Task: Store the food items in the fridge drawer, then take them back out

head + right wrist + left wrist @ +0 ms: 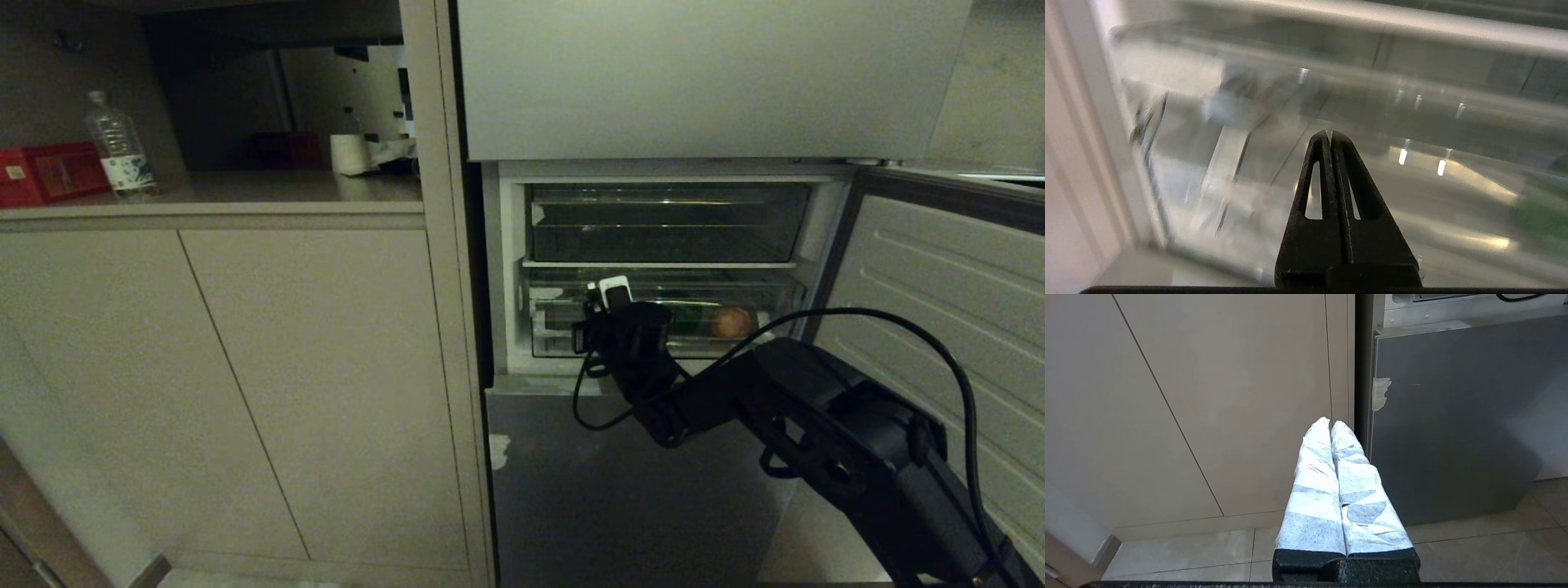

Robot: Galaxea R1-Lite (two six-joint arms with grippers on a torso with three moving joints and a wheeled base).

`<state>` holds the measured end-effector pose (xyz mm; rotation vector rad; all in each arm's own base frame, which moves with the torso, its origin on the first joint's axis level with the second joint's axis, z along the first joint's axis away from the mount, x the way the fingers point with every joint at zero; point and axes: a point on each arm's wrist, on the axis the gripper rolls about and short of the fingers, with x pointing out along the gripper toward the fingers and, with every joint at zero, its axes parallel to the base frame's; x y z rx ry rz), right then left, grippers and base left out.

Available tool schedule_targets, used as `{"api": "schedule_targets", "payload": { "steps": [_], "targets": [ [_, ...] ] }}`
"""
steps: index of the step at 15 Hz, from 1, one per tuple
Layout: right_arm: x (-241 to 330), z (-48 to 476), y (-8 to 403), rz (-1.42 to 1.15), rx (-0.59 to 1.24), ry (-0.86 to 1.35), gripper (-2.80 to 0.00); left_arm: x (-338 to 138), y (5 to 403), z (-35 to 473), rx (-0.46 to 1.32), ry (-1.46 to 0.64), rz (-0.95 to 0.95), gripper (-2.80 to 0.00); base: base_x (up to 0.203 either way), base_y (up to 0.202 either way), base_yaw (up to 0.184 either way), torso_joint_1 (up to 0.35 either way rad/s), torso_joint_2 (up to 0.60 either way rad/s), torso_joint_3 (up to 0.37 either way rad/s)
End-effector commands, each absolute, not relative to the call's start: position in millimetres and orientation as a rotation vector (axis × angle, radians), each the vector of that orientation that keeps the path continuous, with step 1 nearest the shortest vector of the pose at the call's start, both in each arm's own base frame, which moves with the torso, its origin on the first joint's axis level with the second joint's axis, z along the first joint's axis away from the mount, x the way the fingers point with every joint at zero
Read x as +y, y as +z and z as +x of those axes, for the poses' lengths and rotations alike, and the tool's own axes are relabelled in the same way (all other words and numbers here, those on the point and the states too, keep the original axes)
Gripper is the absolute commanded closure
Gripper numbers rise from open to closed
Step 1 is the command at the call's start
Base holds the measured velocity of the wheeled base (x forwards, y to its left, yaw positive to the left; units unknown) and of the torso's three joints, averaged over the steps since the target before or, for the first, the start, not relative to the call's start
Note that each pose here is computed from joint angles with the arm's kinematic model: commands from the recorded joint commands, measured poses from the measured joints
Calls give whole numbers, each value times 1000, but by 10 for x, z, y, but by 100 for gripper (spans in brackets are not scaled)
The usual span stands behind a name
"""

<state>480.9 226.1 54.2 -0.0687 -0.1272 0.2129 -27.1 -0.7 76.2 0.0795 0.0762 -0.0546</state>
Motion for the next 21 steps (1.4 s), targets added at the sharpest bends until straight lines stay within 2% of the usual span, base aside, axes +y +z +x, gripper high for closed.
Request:
{"api": "schedule_targets", "payload": {
  "steps": [1, 6, 9, 13, 21],
  "targets": [
    [2267, 4951, 540, -49, -186, 196, 0, -7, 762, -273, 75, -55, 80, 0, 0, 0, 0, 0, 0, 0],
    [2211, 4985, 467, -50, -178, 169, 0, -7, 762, -273, 75, -55, 80, 0, 0, 0, 0, 0, 0, 0],
    [2112, 4755, 384, -74, -96, 174, 0, -7, 762, -273, 75, -55, 80, 0, 0, 0, 0, 0, 0, 0],
    [1973, 4474, 393, -70, -97, 177, 0, -7, 762, -273, 75, -55, 80, 0, 0, 0, 0, 0, 0, 0],
    [1971, 4820, 198, -69, -107, 150, 0, -7, 762, -273, 75, -55, 80, 0, 0, 0, 0, 0, 0, 0]
  ]
}}
